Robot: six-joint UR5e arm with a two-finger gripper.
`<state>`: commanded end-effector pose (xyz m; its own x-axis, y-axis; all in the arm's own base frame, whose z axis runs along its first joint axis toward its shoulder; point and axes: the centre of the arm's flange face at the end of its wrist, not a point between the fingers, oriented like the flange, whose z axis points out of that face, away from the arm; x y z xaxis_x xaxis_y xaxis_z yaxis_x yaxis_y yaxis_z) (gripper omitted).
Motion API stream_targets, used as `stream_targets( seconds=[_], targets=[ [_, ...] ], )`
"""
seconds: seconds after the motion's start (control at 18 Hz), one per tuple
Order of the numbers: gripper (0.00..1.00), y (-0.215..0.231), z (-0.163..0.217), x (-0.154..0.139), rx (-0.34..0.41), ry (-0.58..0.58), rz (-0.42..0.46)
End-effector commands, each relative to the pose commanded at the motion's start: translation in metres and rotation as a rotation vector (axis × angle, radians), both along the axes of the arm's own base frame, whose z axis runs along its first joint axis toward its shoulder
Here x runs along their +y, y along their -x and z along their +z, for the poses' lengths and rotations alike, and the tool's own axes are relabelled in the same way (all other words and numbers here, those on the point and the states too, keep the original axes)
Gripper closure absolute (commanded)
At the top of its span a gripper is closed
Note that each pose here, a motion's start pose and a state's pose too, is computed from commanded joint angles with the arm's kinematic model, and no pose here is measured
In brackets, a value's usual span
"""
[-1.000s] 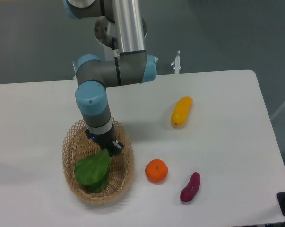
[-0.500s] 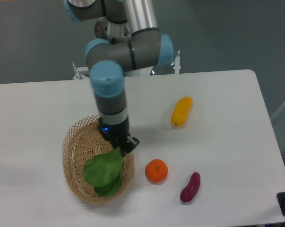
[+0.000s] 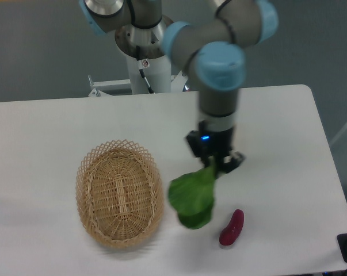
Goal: Pick up the green vegetable from the basket
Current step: 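Lift the bok choy out of the basket and carry it sideways, then hold the bok choy raised above the table beside the yellow squash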
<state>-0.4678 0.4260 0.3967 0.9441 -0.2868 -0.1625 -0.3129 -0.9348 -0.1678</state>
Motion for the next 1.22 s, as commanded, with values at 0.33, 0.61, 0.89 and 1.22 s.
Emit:
stream_targets(
  seconds=[0.33,0.61,0.89,1.22],
  targets=[
    [0.67,0.035,0.011,-0.062,-0.018,-0.004,-0.052],
    [0.67,0.04,0.012,-0.073,-0.015,0.0,-0.059],
    [0.67,0.039,0.011,-0.072,-0.019,0.001,-0.059],
    [0.67,0.039,0.01,-0.073,-0.019,0.001,-0.057]
  ],
)
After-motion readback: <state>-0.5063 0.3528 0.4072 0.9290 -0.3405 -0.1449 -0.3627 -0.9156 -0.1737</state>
